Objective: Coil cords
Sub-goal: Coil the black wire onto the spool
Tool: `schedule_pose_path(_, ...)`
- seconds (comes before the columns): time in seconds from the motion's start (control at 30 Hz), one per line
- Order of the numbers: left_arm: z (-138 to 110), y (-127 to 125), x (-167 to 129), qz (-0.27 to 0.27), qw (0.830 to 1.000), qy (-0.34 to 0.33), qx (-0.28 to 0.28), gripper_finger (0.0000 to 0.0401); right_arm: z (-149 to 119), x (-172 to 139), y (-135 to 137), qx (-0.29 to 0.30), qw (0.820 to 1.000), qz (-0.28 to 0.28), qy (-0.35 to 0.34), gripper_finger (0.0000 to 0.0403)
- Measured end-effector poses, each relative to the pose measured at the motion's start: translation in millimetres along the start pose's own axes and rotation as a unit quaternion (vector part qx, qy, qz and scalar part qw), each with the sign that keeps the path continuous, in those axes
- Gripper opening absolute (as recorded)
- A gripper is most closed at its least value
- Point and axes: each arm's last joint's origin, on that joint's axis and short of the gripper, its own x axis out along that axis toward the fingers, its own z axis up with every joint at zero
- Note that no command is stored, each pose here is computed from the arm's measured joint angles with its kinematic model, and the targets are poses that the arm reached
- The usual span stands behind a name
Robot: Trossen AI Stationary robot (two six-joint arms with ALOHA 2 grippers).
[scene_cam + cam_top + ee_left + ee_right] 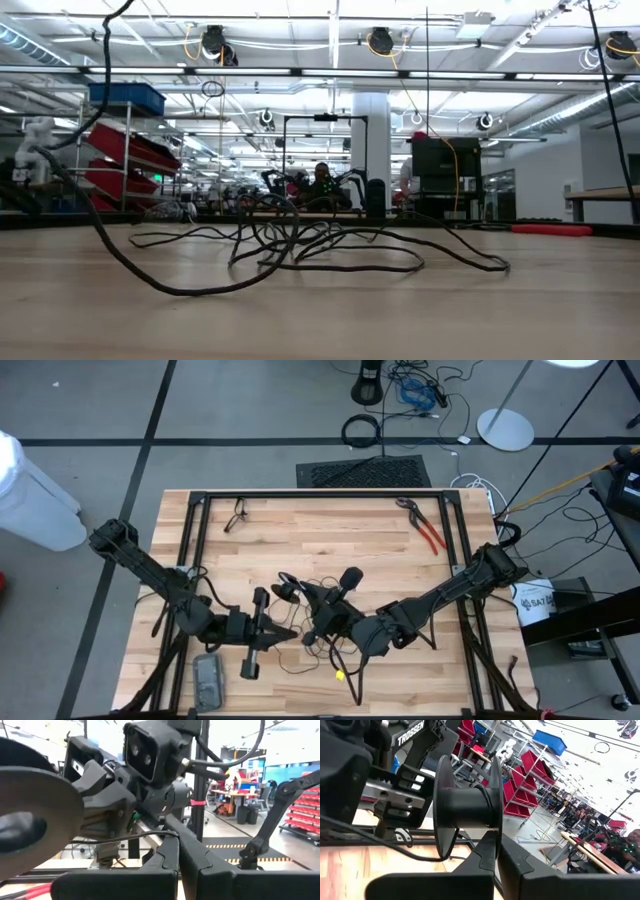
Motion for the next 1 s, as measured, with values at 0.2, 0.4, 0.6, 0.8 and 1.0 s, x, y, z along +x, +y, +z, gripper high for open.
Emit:
schedule_pose_path(0.2, 6, -4, 0, -0.013, 1.000, -0.006, -0.001, 0.0001, 0, 0, 1, -0.014, 1.000, 0.005, -0.001, 0.0000)
schedule_pose_path(0.4, 15, -5, 3, -0.024, 0.999, -0.021, -0.009, 0.0001, 0, -4, 3, -0.049, 0.999, 0.009, -0.002, 0.0000)
schedule_pose_path(0.6, 28, -8, -2, -0.031, 0.999, -0.033, 0.018, 0.0002, 0, -10, 6, -0.106, 0.994, 0.017, -0.004, 0.0000)
schedule_pose_path(0.8, 40, -7, -20, -0.032, 0.999, 0.005, 0.036, 0.0001, 1, -23, 12, -0.159, 0.987, 0.030, -0.011, 0.0000)
schedule_pose_path(1.0, 46, -3, -38, -0.047, 0.996, 0.057, 0.048, 0.0002, 2, -33, 15, -0.174, 0.984, 0.041, -0.018, 0.0000)
